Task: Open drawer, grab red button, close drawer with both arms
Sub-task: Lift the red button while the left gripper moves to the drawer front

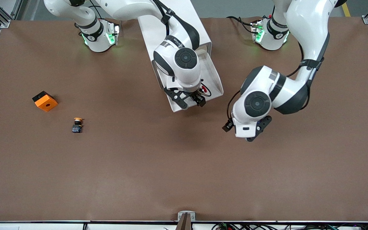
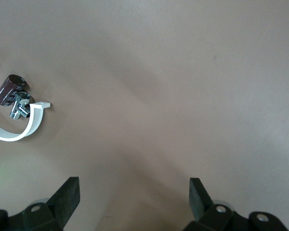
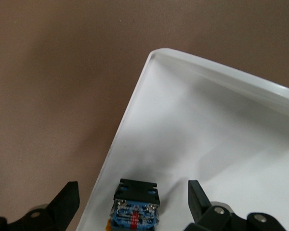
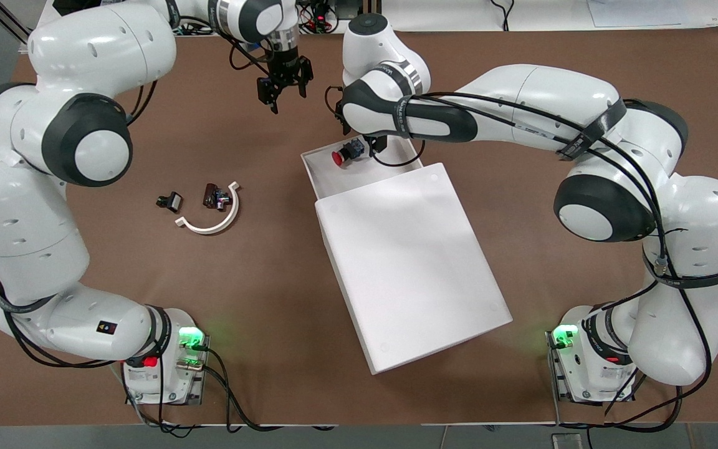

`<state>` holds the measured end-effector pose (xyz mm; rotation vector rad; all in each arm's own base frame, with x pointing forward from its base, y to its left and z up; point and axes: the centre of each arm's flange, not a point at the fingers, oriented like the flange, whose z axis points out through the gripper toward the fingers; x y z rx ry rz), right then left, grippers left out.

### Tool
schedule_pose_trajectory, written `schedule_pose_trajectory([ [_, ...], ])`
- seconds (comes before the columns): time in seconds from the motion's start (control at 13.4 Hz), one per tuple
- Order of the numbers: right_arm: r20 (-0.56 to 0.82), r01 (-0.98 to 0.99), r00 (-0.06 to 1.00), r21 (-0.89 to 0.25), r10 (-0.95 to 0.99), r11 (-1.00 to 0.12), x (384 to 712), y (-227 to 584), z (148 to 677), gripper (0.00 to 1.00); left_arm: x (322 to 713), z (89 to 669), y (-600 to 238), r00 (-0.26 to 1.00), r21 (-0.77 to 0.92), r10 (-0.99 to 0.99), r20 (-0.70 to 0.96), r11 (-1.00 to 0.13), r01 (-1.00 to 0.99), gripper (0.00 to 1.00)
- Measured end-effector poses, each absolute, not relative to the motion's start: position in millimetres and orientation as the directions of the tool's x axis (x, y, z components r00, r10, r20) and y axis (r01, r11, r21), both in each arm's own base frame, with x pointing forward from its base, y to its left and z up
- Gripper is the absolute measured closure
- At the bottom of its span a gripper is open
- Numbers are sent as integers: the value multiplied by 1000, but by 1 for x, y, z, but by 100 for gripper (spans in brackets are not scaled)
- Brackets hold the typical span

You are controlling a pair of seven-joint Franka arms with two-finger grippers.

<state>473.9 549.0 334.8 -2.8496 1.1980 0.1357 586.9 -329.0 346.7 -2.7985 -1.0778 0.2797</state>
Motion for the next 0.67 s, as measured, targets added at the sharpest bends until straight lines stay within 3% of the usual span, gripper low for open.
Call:
schedule_pose_trajectory([
  [0.22,-107,-711,701,-30,-705,-703,471,555,338,9,565,341,-326,799,-209,584,-144,-807,552,0],
  [0.52,-109,-705,707,-32,-699,-708,467,559,338,52,533,332,-326,872,-176,471,-137,-878,446,0],
  [0.6,-109,-705,707,-32,-699,-709,466,559,338,59,528,333,-325,886,-167,445,-132,-891,422,0],
  [0.67,-109,-704,708,-32,-698,-709,466,559,338,59,525,335,-323,895,-162,428,-128,-899,407,0],
])
